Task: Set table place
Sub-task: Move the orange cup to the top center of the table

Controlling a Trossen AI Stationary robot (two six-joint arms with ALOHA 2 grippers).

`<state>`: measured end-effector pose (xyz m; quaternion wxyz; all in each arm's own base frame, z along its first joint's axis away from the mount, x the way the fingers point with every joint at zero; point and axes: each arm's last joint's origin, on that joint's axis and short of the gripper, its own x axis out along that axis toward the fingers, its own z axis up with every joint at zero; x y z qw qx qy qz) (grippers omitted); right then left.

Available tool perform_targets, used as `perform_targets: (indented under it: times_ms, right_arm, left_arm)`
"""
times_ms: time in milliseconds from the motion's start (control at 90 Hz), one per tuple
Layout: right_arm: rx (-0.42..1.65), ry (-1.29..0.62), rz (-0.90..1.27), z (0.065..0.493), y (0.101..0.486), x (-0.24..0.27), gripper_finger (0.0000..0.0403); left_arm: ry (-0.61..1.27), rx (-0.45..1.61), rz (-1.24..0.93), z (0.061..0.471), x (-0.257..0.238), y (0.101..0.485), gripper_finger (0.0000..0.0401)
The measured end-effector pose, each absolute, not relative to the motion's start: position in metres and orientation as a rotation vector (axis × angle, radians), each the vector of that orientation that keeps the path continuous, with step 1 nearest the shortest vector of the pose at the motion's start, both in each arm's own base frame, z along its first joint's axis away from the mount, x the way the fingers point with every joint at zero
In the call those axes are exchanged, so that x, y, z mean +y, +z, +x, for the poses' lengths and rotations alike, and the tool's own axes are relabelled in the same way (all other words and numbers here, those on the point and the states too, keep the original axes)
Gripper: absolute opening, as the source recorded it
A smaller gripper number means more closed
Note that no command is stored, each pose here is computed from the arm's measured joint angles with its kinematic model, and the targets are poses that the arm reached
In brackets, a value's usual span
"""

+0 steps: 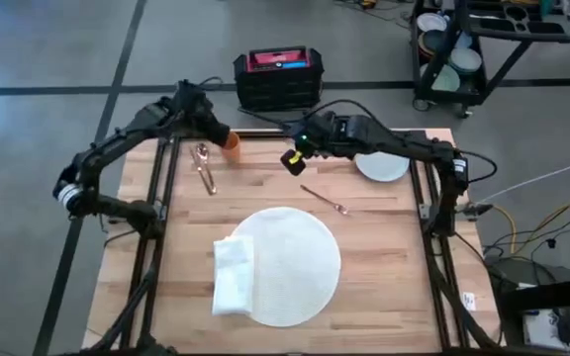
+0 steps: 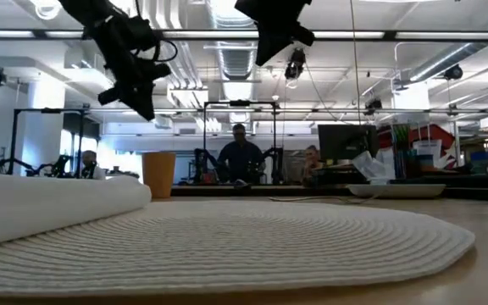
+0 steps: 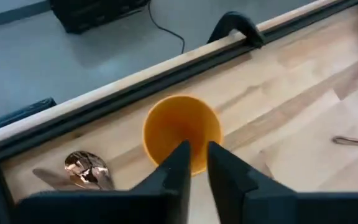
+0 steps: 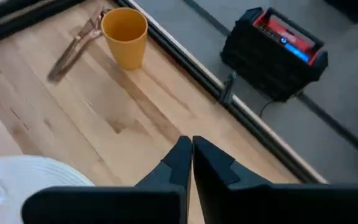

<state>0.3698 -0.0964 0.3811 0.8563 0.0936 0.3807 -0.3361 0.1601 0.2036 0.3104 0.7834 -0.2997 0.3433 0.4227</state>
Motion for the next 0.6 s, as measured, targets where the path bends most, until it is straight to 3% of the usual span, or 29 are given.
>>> perform_targets:
  times_ms: [167, 356, 467, 600]
  right_arm:
    - [0.83, -0.704, 0.157, 0.367, 0.378, -0.104, 0.0]
    - [0.836, -0.719, 0.147, 0.364, 0.378, -0.114, 0.0]
    - [0.828, -0.731, 0.156, 0.363, 0.378, -0.12, 0.0]
    - [0.824, -0.746, 0.162, 0.362, 0.379, -0.125, 0.0]
  left_arm:
    - [0.968, 0.8, -0.646, 0.161, 0.204, 0.31, 0.0178]
    - [1.159, 0.905, -0.718, 0.155, 0.21, 0.287, 0.0295]
    - [1.218, 0.931, -0.762, 0.158, 0.216, 0.273, 0.032]
    - [1.263, 1.014, -0.736, 0.161, 0.223, 0.258, 0.0311]
